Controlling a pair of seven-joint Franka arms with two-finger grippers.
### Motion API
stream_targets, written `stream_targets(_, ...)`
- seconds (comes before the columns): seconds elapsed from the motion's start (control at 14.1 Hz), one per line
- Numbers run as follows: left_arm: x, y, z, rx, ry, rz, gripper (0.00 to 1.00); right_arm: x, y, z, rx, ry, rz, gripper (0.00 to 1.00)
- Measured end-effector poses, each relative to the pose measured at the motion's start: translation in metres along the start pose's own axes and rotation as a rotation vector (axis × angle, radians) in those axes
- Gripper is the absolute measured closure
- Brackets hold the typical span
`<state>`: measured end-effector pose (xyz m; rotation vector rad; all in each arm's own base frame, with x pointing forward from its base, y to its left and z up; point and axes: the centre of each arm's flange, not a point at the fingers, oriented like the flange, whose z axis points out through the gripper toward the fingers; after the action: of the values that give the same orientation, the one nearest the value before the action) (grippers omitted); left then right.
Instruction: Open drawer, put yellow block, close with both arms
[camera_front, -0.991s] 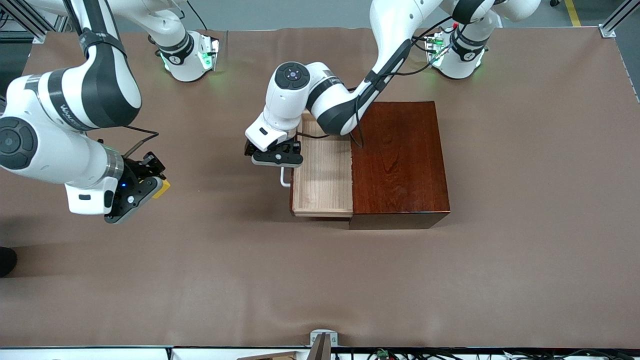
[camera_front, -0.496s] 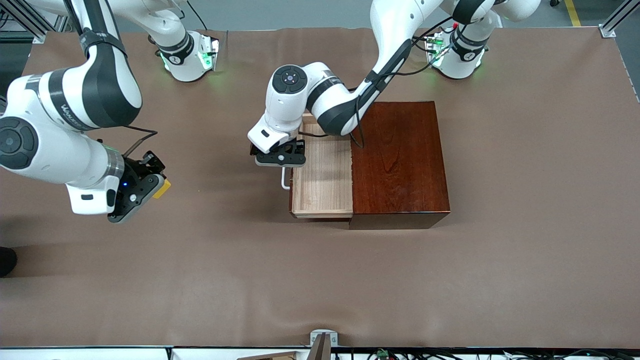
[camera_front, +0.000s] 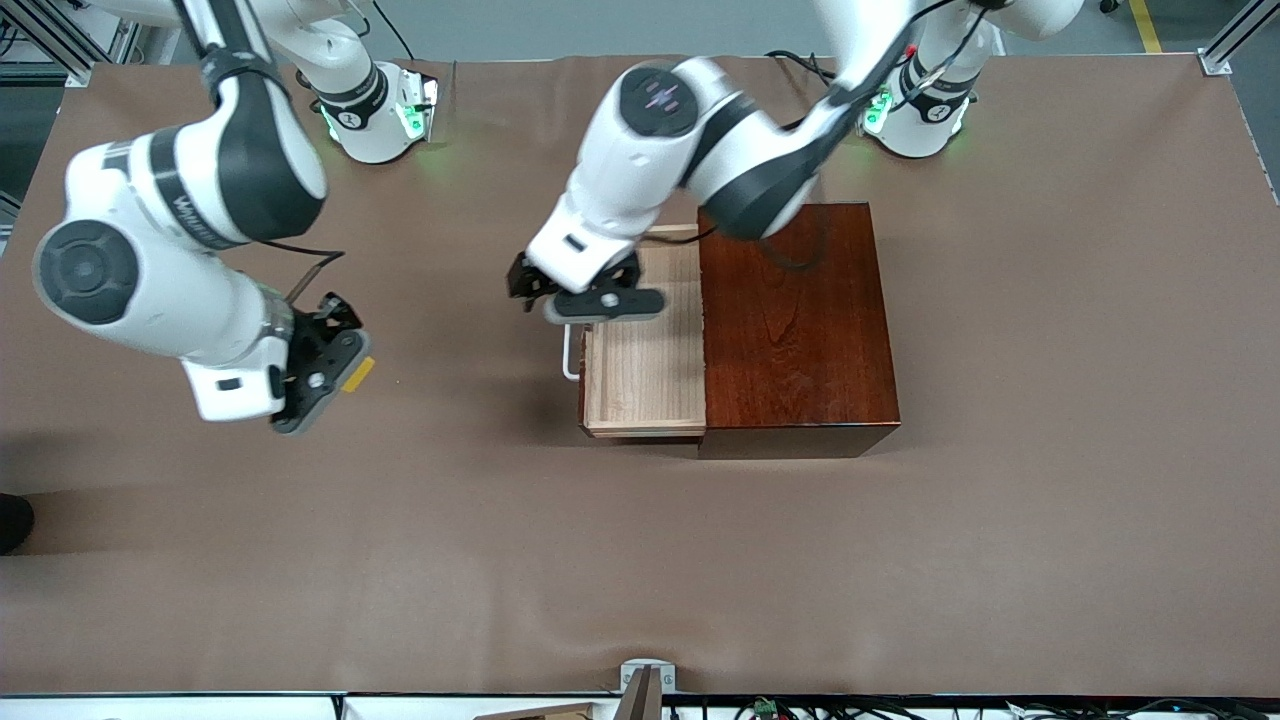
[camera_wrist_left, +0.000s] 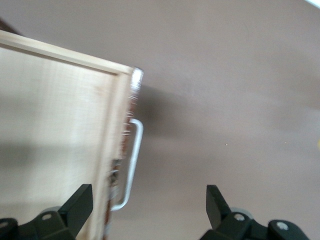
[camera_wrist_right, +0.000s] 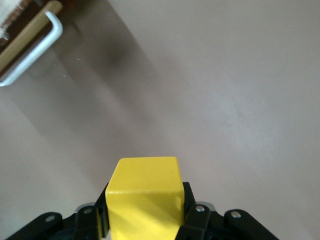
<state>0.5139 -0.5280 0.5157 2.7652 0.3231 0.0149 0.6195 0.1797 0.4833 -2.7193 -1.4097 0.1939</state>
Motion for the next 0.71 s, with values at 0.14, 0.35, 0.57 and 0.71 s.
stream_targets(0.14,0.017,-0.03,-0.059,0.059,-0.021,0.006,0.0,0.018,-0.02,0.0,-0.015,0.01,-0.043,0.44)
stream_targets(0.35,0.044,-0.091,-0.123,0.166,-0.097,0.178,0.0,0.047,-0.053,0.001,-0.048,0.039,-0.144,0.44)
stream_targets(0.57,0.102,-0.182,-0.168,0.204,-0.149,0.281,0.0,0.081,-0.096,0.004,-0.091,0.08,-0.265,0.44)
stream_targets(0.71,0.126,-0.234,-0.189,0.211,-0.154,0.304,0.0,0.103,-0.125,0.011,-0.113,0.103,-0.328,0.44)
